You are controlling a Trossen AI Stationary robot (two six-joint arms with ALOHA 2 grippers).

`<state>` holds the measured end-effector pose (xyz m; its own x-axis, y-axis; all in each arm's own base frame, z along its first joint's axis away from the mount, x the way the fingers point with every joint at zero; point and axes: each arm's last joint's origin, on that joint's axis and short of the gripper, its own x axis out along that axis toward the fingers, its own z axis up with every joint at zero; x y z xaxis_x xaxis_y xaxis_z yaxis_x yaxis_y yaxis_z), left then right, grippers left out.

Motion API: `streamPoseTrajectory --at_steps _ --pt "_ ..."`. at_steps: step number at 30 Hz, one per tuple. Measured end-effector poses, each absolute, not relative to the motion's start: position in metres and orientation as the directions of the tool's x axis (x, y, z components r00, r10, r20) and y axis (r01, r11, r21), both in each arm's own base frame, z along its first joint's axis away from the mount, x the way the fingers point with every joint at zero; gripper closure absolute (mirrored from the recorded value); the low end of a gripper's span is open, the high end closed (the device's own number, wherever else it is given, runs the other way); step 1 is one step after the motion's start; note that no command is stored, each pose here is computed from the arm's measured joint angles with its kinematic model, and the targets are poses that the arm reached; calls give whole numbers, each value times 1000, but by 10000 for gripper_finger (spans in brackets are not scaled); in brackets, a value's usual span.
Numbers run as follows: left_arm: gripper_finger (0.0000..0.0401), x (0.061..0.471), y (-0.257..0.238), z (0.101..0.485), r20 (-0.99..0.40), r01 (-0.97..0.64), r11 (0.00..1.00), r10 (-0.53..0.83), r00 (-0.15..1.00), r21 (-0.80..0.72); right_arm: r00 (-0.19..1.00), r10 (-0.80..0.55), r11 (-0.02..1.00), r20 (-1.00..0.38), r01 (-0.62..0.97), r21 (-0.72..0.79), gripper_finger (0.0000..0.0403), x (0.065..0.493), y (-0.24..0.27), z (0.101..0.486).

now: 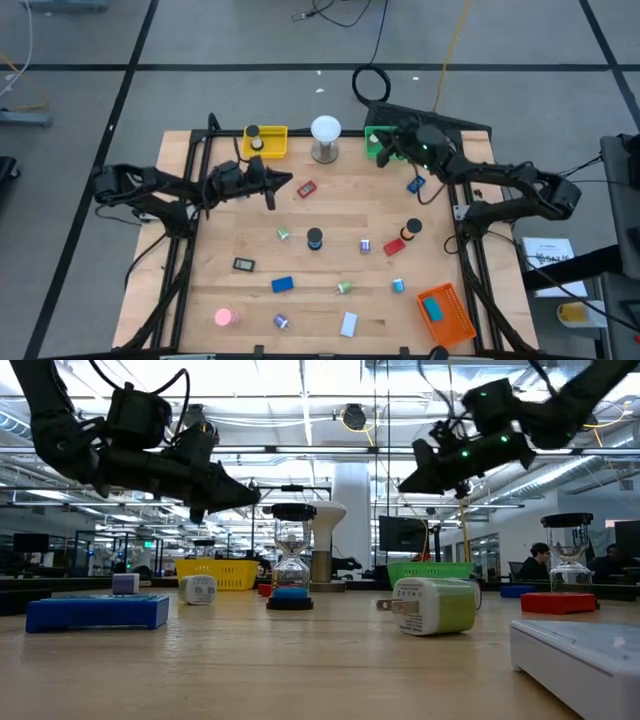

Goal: Pick & Place Office items
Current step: Put the top purple charger adapter into the green bin

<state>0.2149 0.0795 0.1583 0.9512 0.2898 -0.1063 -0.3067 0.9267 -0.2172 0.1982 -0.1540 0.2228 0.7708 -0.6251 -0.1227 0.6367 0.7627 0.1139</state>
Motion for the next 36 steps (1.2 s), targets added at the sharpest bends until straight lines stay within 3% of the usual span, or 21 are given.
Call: streamPoseTrajectory --at_steps 6,13,23,36 --pt "371 220 62 152 -167 -381 898 350 922 -221 786 -614 788 70 605 116 386 185 -142 213" --pt "371 224 37 150 -184 -388 901 355 917 -195 862 -461 887 210 454 85 398 187 -133 226" --pt "371 224 -7 141 -271 -357 927 315 910 -119 904 -390 920 178 377 103 402 205 -104 223" --pt "370 215 -41 134 -346 -292 948 233 909 -128 955 -298 951 -1 297 84 402 227 -47 205"
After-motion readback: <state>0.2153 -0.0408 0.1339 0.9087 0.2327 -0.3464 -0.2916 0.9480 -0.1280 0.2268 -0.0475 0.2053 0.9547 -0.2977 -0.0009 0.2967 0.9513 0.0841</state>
